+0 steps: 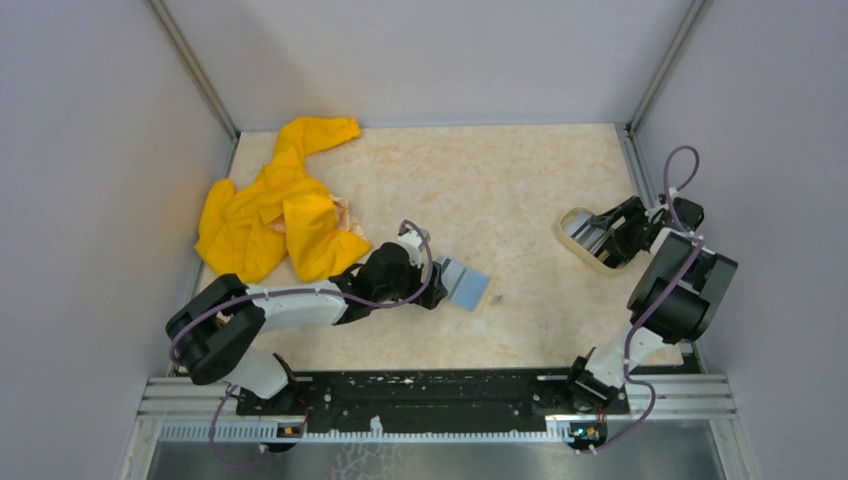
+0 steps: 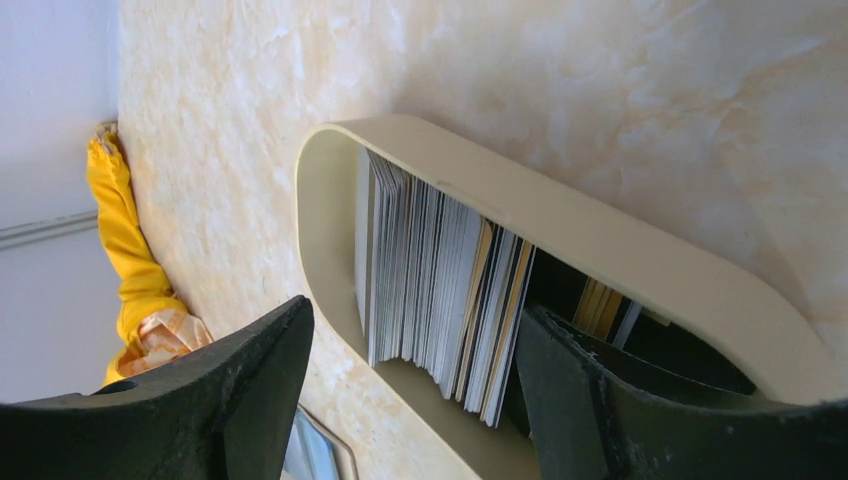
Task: Put the credit cards into the card holder
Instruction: Pick up the credit card from the storage box.
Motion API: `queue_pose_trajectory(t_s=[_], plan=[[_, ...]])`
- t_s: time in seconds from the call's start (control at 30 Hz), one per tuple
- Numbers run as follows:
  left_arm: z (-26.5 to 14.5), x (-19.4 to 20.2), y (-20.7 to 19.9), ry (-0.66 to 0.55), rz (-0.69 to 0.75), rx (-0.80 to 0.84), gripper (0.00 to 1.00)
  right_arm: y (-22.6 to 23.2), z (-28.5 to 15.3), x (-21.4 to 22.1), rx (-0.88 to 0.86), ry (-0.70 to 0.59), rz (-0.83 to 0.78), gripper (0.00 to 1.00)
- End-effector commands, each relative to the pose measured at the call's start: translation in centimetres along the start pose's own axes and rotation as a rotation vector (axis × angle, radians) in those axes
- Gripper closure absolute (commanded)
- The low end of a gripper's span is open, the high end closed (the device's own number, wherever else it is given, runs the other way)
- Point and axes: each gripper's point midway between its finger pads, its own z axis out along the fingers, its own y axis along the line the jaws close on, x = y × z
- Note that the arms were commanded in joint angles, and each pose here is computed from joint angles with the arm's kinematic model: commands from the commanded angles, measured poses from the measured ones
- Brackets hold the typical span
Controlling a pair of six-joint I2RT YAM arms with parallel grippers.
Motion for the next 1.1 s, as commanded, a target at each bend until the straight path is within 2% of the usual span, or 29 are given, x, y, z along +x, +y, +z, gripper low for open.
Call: queue_pose_trajectory(t_s=[0.0,0.23,0.43,1.07], plan=[[0.0,-1.7,-1.2,-0.023,-0.018,0.038,0.06,-0.9,0.7,-1.6,0.038,-0.031,0.003,0.28],[0.0,-1.5,-1.6,-0.012,-0.037,0.056,0.08,-0.5,1.6,-1.3,0.013,-0.002,0.005,0.28],[-0.1,-1.4,-1.6,-0.011,-0.047,0.059,0.08,0.9,0.4,-1.6,-0.051,-0.015,-0.008,0.31],[-0.6,-1.6,-1.5,-0.023,-0.035,0.057,0.07,0.2,-3.3,-2.0,-0.116,-0.049,0.017,0.49]])
